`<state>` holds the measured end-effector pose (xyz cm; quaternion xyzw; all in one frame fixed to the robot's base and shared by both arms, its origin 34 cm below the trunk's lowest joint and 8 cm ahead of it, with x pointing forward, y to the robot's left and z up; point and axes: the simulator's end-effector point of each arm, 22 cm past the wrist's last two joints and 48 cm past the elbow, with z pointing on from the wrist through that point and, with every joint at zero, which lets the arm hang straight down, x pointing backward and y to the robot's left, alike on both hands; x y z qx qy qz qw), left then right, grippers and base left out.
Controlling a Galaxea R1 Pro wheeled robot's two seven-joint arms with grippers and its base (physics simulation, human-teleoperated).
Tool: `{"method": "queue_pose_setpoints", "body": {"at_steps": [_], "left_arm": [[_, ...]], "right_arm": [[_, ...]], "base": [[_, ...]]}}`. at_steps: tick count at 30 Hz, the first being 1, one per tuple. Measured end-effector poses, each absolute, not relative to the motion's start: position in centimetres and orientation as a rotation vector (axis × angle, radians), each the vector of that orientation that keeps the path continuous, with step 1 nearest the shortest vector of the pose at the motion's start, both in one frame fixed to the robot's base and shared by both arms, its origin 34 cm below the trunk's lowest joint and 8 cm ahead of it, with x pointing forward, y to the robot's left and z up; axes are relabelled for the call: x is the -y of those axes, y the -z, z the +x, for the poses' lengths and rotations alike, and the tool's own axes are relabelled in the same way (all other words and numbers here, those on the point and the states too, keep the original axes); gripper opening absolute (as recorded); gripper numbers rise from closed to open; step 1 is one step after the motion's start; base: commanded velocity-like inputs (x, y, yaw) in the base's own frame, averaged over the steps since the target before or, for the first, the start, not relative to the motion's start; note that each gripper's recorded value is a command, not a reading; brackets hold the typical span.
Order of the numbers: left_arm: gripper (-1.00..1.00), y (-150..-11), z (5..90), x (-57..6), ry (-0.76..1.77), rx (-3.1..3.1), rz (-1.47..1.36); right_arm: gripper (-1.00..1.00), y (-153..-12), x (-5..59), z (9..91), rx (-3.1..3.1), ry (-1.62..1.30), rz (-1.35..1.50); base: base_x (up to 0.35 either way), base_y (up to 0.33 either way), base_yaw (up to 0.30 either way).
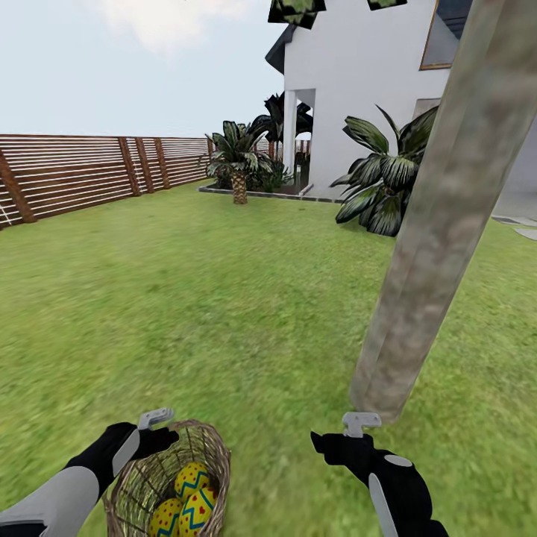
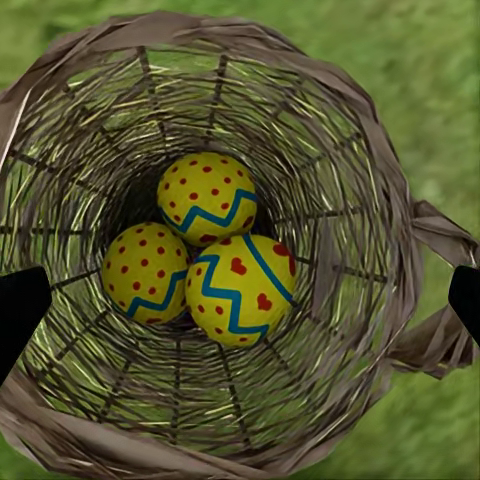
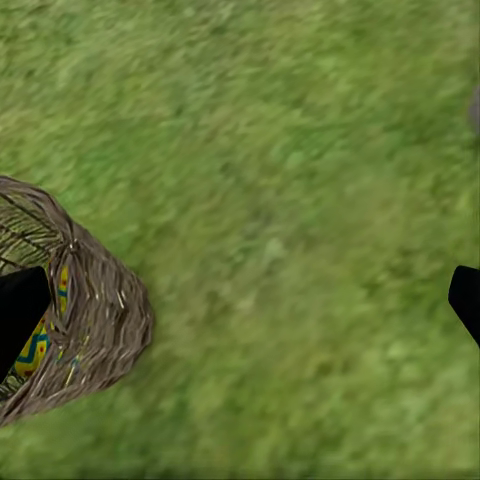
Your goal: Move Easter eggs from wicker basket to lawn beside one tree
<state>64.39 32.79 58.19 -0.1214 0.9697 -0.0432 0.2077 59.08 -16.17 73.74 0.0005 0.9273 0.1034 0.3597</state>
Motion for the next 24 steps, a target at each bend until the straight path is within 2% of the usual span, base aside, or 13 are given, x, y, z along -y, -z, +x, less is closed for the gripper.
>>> {"method": "queue_pose_setpoints", "body": {"at_steps": [24], "left_arm": [[1.0,-52.7,62.4,-32.7,0.123,-2.743,-0.357]], "right_arm": [[1.0,-69.5,16.3,58.8,-2.387,-0.264,0.002]], "base": [[0.0,0.0,0.0]]}}
